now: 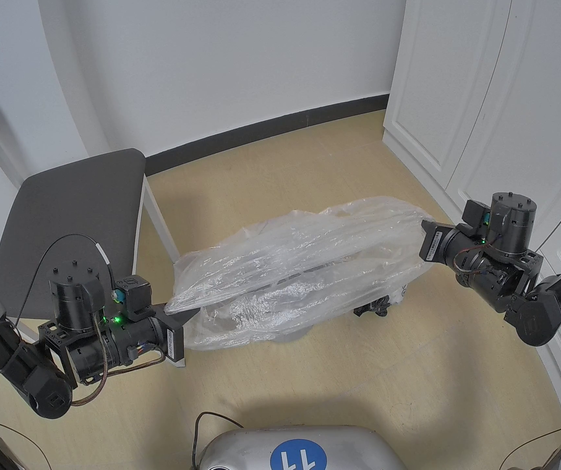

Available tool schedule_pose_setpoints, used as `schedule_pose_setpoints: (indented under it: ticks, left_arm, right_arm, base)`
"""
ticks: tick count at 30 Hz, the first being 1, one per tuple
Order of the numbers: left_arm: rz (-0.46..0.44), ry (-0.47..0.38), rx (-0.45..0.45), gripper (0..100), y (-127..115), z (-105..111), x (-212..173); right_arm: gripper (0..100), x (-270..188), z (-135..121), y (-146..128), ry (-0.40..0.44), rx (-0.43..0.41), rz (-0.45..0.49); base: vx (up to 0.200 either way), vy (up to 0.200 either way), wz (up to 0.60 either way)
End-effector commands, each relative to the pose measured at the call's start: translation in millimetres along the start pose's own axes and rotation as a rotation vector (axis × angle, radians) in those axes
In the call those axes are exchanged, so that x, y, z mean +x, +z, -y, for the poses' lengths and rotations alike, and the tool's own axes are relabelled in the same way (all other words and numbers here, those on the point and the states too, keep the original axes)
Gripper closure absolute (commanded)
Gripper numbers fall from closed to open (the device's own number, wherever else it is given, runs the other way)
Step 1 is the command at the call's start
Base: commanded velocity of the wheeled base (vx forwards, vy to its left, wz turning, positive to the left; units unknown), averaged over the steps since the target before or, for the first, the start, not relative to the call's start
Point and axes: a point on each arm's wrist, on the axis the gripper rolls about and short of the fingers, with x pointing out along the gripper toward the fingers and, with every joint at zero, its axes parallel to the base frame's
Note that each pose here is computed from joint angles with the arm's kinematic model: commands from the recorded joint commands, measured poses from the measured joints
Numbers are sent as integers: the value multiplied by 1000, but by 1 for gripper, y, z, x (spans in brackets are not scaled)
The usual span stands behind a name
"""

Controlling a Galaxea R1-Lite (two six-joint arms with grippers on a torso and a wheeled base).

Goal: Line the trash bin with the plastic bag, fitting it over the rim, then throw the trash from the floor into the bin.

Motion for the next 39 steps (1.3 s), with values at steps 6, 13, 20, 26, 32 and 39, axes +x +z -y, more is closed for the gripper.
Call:
schedule_pose_setpoints:
  ticks: [6,13,20,26,32,39]
  left_arm:
    - [-72,115,-13,100,8,-6,12]
    - [-156,140,-36,100,6,-14,14]
    - [-161,155,-34,100,5,-18,14]
    - [-165,170,-10,100,4,-23,13]
    - [-166,184,4,100,4,-27,11]
    - [-163,196,9,100,5,-31,10]
  right_arm:
    - [100,0,-11,-48,64,-89,-138]
    - [100,-3,-3,-62,48,-179,-191]
    - [100,0,12,-71,4,-260,-231]
    - [100,2,18,-73,-15,-274,-240]
    - [100,2,23,-72,-31,-289,-240]
    - [100,1,29,-72,-44,-311,-249]
  base:
    - [0,0,0]
    - [0,0,0]
    - [0,0,0]
    - [0,0,0]
    - [0,0,0]
    - [0,0,0]
